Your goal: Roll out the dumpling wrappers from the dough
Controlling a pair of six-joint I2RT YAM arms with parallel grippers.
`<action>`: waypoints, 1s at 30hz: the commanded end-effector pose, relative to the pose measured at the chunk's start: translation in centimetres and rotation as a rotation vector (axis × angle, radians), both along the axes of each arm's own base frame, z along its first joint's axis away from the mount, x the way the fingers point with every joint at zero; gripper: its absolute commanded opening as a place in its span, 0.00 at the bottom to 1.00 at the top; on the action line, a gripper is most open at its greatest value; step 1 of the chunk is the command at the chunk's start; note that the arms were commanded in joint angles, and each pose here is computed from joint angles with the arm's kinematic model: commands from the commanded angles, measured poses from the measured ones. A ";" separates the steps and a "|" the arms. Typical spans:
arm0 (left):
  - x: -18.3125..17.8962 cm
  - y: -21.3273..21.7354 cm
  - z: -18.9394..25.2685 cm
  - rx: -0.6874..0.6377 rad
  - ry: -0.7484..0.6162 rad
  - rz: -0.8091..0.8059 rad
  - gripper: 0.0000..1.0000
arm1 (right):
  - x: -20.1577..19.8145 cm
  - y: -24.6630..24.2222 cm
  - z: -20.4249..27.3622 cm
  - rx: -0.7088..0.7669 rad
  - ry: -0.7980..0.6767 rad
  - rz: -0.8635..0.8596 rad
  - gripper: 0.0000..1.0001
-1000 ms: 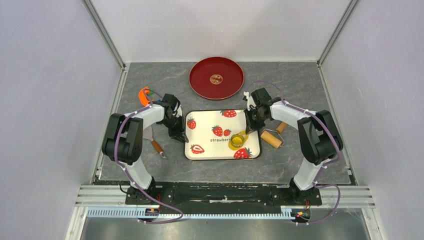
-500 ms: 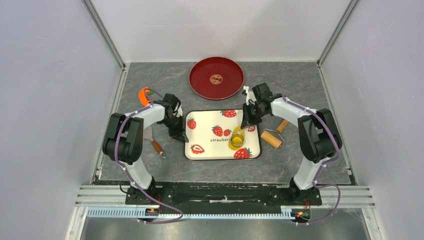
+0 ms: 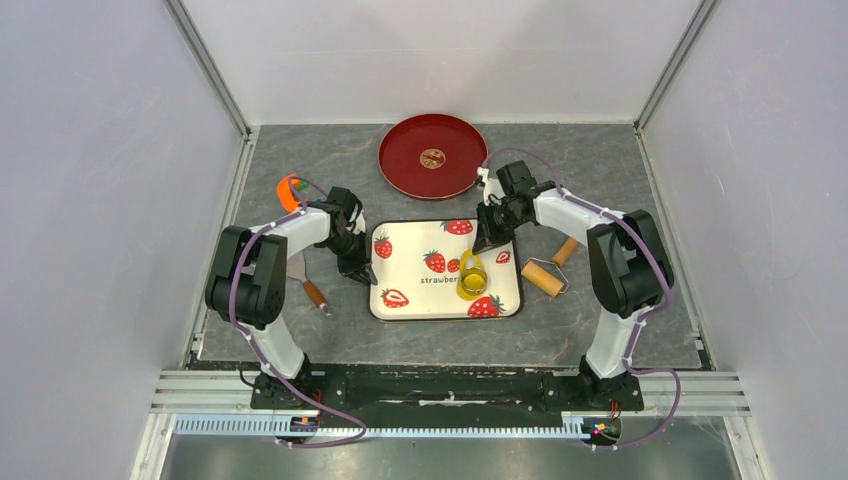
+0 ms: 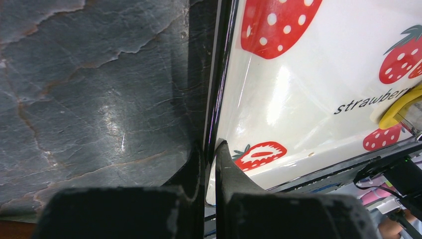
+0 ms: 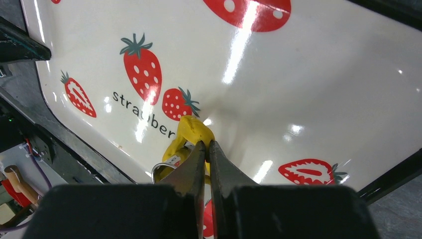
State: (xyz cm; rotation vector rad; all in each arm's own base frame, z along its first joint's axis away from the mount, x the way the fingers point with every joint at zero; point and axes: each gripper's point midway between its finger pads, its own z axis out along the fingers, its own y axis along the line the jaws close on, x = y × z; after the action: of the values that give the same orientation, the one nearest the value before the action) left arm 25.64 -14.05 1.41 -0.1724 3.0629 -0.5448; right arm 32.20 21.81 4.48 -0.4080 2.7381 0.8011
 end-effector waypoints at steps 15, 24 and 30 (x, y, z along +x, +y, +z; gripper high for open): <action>-0.2 0.8 -2.1 0.096 -0.006 -0.065 0.02 | 1.7 4.5 1.2 0.064 -0.020 0.101 0.05; -0.2 0.8 -2.1 0.096 -0.005 -0.065 0.02 | -0.5 7.2 1.7 0.098 0.004 0.182 0.05; -0.2 0.8 -2.1 0.096 -0.007 -0.064 0.02 | -3.6 7.7 2.0 0.118 0.028 0.237 0.05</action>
State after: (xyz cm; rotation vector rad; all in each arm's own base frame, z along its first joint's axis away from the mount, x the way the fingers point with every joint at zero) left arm 25.64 -14.05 1.41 -0.1709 3.0685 -0.5375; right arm 30.60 28.85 4.86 -0.6456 2.7235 0.9514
